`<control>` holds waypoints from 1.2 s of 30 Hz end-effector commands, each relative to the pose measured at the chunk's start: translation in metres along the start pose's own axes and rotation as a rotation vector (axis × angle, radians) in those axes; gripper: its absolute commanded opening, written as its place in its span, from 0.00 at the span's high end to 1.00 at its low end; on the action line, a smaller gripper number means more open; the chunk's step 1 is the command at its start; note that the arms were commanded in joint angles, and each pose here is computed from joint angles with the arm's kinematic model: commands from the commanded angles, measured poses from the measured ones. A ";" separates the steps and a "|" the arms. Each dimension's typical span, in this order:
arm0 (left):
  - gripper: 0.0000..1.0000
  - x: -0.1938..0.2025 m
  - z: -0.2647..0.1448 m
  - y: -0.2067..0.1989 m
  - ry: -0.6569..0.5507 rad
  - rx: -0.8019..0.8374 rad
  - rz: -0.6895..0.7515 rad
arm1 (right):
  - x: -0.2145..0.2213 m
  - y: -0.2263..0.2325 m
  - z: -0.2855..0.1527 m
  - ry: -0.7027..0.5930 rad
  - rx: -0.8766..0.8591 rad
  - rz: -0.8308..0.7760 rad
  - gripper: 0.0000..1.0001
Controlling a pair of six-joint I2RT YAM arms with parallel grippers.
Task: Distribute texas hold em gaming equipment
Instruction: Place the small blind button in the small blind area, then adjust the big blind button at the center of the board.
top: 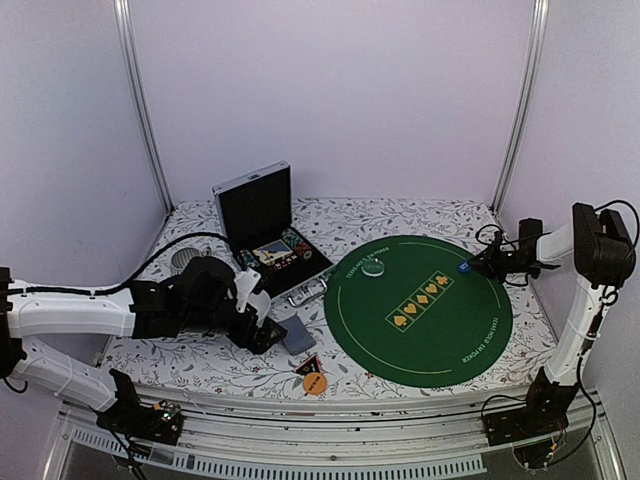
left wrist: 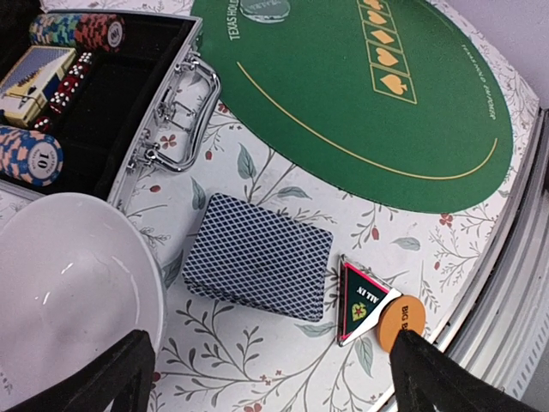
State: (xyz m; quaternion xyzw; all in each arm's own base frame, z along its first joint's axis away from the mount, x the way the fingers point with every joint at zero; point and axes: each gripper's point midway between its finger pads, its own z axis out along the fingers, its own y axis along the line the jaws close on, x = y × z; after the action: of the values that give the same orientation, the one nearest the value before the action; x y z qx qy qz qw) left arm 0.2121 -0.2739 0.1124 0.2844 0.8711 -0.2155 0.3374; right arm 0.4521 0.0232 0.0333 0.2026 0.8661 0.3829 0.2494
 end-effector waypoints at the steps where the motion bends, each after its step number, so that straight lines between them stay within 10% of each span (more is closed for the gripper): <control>1: 0.02 -0.009 -0.005 0.003 -0.017 -0.005 -0.006 | -0.007 -0.005 0.001 -0.014 0.029 0.008 0.80; 10: 0.02 -0.011 -0.007 0.003 -0.023 -0.002 -0.021 | -0.030 0.041 -0.053 -0.155 0.409 -0.256 0.01; 15: 0.02 -0.016 -0.017 0.007 -0.074 -0.019 -0.047 | 0.052 0.141 -0.028 -0.070 0.423 -0.610 0.01; 21: 0.07 -0.007 -0.019 0.010 -0.083 -0.009 -0.076 | 0.261 0.245 0.001 0.329 -0.076 -0.991 0.02; 26: 0.28 0.029 -0.009 -0.026 0.016 0.144 -0.041 | 0.373 0.256 -0.007 0.625 -0.372 -0.860 0.25; 36: 0.44 0.069 0.022 -0.066 0.101 0.222 0.020 | 0.450 0.211 0.028 0.800 -0.317 -0.676 0.43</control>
State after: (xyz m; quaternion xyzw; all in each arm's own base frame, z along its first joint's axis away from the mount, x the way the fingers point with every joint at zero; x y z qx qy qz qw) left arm 0.1356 -0.2960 0.0636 0.3399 0.8606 -0.2763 0.2598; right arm 0.1477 0.3968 0.0602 -0.3090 0.8461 0.4311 0.0529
